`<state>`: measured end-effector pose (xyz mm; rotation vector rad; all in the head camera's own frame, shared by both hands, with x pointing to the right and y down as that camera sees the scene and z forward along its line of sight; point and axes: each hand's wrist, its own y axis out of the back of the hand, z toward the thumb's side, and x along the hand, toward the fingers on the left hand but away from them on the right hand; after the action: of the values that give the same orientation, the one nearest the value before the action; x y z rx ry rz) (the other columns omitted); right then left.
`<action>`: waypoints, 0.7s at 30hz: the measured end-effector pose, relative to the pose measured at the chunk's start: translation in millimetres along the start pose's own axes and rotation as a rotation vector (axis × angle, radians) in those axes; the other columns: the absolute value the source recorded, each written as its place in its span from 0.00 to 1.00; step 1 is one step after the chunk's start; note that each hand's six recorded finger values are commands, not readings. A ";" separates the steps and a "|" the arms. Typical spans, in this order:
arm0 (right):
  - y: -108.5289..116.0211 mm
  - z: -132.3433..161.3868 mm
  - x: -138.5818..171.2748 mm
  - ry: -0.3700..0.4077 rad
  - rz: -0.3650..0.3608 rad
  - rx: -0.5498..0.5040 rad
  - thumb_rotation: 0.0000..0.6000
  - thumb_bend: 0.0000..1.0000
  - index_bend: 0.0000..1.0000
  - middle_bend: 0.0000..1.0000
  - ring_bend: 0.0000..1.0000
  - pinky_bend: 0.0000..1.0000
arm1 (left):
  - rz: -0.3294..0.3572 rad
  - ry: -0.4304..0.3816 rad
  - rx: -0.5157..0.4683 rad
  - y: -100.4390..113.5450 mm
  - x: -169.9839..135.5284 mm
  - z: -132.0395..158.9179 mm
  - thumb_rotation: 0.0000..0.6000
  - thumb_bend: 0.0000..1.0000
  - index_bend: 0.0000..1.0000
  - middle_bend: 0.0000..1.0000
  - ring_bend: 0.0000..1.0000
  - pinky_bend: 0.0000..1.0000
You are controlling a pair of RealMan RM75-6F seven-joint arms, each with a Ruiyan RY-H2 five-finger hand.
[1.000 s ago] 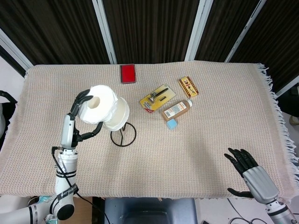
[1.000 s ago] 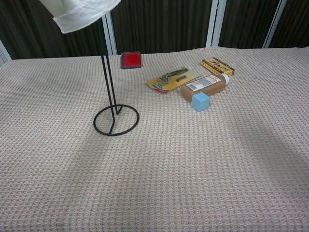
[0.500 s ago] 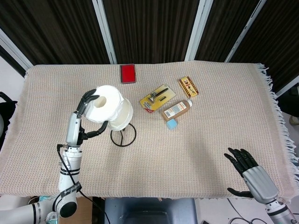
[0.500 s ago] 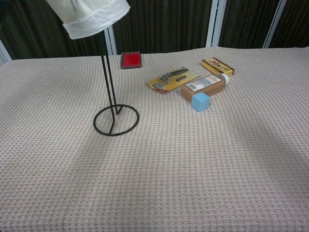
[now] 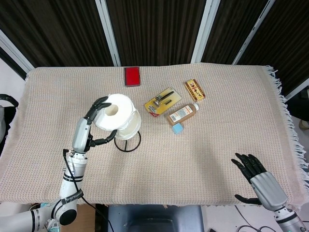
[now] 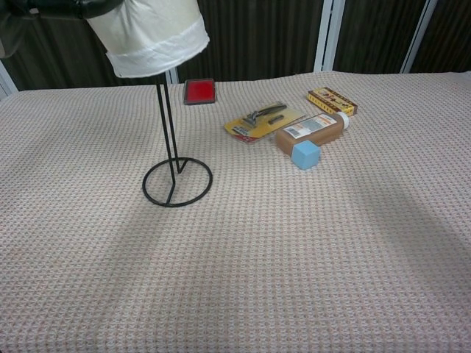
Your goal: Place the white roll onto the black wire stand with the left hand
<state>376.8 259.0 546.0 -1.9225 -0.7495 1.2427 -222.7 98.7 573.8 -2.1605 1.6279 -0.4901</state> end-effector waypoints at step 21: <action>2.2 -1.0 1.0 -0.001 -0.006 -0.001 1.00 0.06 0.00 0.00 0.00 0.00 | -0.024 -0.046 0.080 15.7 -14.5 2.1 1.00 0.40 0.00 0.00 0.00 0.00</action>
<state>378.3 258.2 544.0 -1.9197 -0.7558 1.2398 -238.5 109.0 563.4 -2.1198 1.5338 -0.5000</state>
